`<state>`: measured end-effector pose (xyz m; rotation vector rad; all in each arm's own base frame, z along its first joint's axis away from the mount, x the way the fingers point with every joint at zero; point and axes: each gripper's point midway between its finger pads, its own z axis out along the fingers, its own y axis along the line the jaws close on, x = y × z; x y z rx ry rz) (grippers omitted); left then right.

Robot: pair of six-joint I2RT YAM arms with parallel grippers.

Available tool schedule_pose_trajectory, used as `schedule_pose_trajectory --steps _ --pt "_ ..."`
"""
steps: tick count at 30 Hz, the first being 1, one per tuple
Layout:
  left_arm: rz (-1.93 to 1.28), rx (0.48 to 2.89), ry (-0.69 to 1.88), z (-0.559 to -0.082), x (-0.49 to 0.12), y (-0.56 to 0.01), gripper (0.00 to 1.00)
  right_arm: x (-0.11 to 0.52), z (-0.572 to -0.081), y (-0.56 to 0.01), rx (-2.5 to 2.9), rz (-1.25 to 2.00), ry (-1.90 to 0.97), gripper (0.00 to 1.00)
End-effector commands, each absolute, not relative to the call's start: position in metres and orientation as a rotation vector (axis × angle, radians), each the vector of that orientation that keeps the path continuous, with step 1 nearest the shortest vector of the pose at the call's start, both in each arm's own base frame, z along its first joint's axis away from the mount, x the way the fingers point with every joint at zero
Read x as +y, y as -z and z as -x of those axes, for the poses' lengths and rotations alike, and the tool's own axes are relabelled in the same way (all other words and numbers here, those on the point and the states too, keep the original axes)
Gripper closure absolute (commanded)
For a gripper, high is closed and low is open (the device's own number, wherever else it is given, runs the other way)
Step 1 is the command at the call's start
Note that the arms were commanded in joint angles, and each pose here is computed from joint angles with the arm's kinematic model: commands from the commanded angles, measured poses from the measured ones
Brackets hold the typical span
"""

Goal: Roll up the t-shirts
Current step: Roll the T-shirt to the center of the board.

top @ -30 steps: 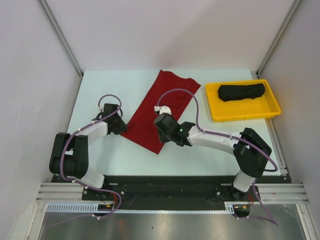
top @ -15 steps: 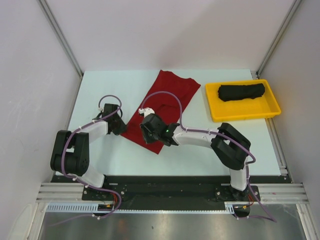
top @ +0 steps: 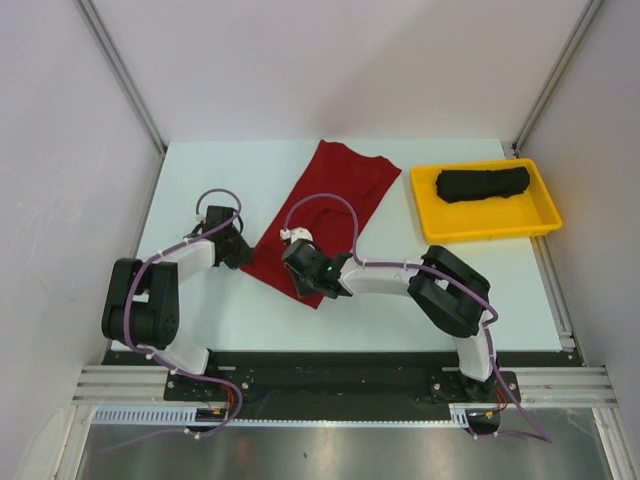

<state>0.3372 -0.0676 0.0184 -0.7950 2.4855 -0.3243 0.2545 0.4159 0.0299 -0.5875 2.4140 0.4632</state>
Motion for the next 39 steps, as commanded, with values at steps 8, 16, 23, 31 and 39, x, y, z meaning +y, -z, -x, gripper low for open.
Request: schedule_pose_trajectory --steps 8,16,23,31,39 --pt "0.837 2.46 0.292 -0.348 -0.055 -0.018 0.96 0.374 -0.242 -0.049 2.415 0.478 -0.419 0.76" --pt "0.833 2.458 0.337 -0.349 -0.06 -0.019 0.96 0.36 -0.224 -0.028 2.462 0.473 -0.448 0.76" --pt "0.796 2.405 0.405 -0.356 -0.066 -0.047 0.82 0.358 -0.227 -0.053 2.402 0.484 -0.46 0.75" --pt "0.896 2.326 0.414 -0.32 -0.048 -0.072 0.61 0.363 -0.215 -0.08 2.264 0.64 -0.388 0.67" --pt "0.953 2.283 0.513 -0.301 -0.054 -0.055 0.6 0.391 -0.193 -0.08 2.143 0.895 -0.277 0.66"
